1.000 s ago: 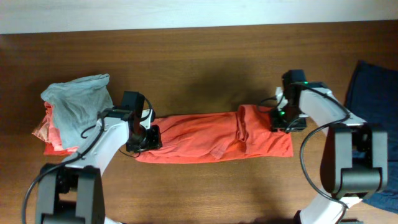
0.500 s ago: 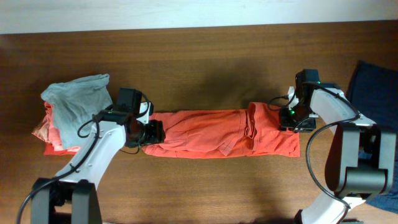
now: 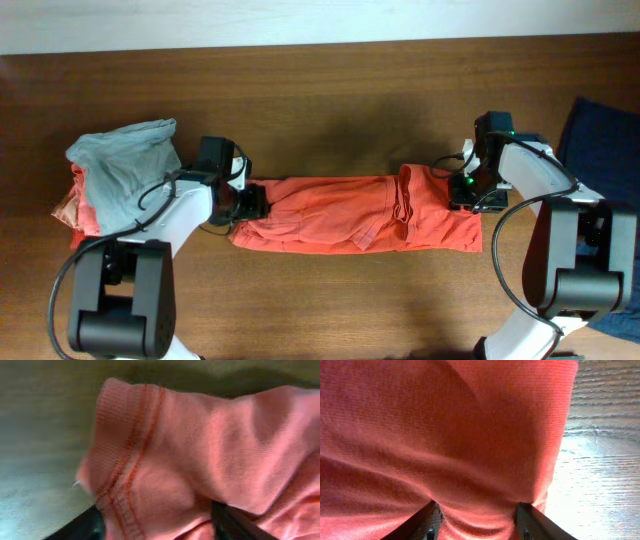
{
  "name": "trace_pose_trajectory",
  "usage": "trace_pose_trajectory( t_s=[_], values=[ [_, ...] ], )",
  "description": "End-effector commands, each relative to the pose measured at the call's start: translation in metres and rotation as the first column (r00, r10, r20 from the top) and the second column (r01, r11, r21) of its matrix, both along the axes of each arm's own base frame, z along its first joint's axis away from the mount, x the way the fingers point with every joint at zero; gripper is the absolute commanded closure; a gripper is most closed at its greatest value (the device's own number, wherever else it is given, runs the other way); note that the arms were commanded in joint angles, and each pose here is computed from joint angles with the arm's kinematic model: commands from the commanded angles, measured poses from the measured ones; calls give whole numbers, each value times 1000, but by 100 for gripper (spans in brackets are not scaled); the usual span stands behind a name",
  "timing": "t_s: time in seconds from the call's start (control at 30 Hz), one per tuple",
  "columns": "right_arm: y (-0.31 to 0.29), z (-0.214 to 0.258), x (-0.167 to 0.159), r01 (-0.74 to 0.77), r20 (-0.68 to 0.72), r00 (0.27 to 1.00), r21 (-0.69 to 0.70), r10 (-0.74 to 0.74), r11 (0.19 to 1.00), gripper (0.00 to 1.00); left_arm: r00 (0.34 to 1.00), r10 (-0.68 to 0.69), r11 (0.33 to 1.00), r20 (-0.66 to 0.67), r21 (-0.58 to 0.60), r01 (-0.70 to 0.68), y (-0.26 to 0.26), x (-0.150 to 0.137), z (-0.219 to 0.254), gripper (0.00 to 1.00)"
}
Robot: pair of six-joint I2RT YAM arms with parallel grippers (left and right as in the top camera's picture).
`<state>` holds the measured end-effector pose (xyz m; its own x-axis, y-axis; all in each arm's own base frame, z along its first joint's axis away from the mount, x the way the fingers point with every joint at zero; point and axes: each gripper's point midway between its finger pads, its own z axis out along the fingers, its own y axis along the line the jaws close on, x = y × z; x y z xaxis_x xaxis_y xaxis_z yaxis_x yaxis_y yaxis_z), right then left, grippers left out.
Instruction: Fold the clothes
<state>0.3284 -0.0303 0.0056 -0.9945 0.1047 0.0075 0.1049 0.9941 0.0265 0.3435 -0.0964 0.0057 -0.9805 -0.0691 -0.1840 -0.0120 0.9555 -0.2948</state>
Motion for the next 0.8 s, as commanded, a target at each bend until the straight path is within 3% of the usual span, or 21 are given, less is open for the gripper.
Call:
trace_pose_trajectory(
  t_s=[0.0,0.13,0.17,0.2,0.33,0.5,0.77],
  values=[
    [-6,-20,-19,6,-78,997,-30,-9,1000,46,994,-60,991,-90,-122,48,-22,-17,-22,46],
    [-6,-20,-19,7,-78,997,-31,-9,1000,46,993,-87,984,-80,-164,72,-29,-17,-19,79],
    [-6,-20,-19,7,-78,997,-31,-9,1000,46,993,-87,984,-81,-164,73,-29,-17,-19,94],
    [-6,-20,-19,7,-78,997,-30,-9,1000,46,993,-85,984,-82,-163,71,-28,-18,-19,100],
    [-6,-20,-21,6,-84,996,-30,-9,1000,46,996,-61,989,-70,-142,51,-19,-14,-15,100],
    [0,-9,-16,14,-64,998,4,-14,1000,45,1000,-5,1000,-24,-4,5,19,-4,11,100],
    [13,70,4,11,25,1000,86,-14,996,38,995,69,967,77,239,-86,84,11,76,100]
  ],
)
